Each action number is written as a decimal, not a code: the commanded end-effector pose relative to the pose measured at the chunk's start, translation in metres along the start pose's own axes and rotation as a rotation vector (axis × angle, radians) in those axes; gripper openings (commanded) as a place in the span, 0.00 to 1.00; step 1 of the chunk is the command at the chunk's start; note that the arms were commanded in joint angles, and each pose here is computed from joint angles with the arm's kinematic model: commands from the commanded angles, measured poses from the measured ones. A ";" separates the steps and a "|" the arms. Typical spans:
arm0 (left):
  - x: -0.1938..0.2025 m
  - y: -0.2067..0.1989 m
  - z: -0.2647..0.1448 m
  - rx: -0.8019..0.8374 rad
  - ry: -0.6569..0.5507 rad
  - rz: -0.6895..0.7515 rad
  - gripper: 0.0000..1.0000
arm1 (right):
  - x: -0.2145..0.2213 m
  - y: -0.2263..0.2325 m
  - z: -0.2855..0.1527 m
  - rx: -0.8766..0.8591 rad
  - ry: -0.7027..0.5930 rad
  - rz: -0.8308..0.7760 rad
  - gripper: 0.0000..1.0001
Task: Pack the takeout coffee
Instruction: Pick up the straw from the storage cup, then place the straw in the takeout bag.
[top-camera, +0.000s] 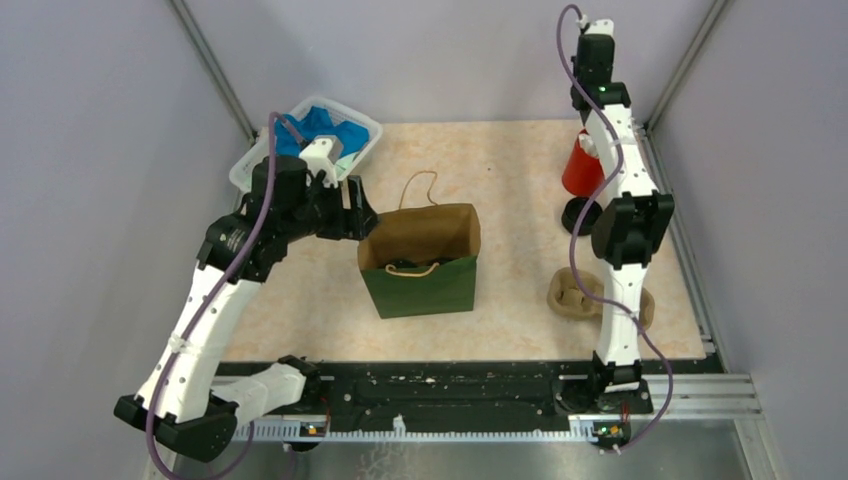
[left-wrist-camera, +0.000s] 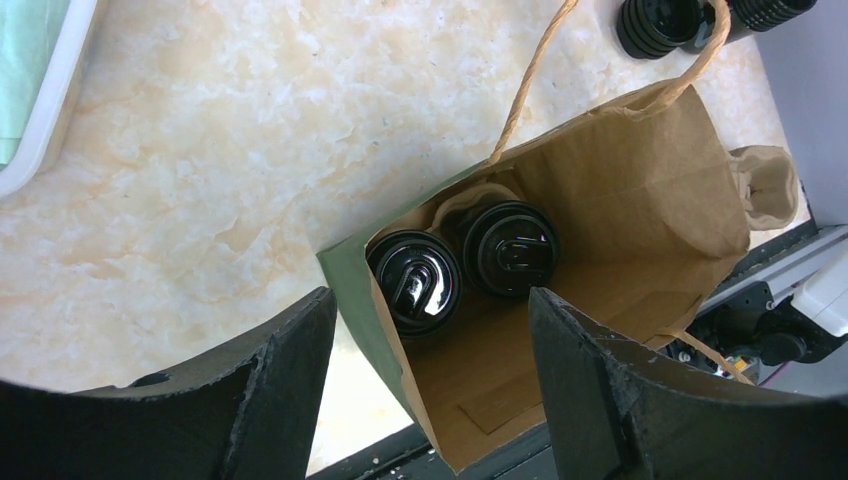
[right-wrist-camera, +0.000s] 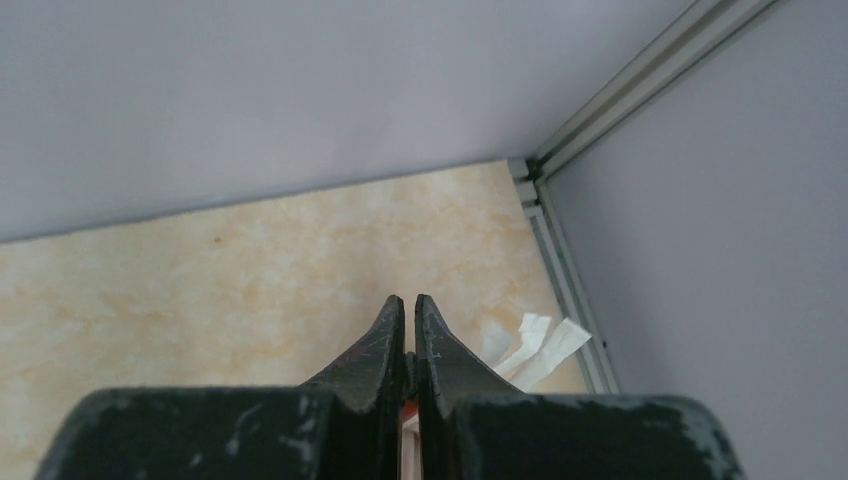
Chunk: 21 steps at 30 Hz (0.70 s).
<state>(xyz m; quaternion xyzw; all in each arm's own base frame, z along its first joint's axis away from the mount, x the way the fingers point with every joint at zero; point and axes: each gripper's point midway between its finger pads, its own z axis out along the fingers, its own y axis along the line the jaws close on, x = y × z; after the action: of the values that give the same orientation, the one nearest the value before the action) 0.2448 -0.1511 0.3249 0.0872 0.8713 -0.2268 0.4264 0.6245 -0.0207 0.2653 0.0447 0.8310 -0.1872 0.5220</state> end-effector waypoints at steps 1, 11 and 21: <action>-0.022 -0.011 -0.018 0.029 -0.105 -0.032 0.77 | -0.121 -0.044 -0.075 0.018 -0.304 0.092 0.00; -0.044 -0.031 -0.039 0.112 -0.193 -0.099 0.78 | -0.195 -0.077 -0.259 -0.298 -0.549 0.296 0.00; -0.042 -0.043 -0.062 0.170 -0.212 -0.136 0.77 | -0.148 -0.017 -0.498 -1.265 -0.672 0.245 0.00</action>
<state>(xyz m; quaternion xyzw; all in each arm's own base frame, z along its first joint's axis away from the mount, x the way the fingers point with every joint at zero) 0.2238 -0.1551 0.3774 0.0382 0.8300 -0.3004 0.4684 0.3322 0.0796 0.6134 -0.0664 0.5861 0.1795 0.7873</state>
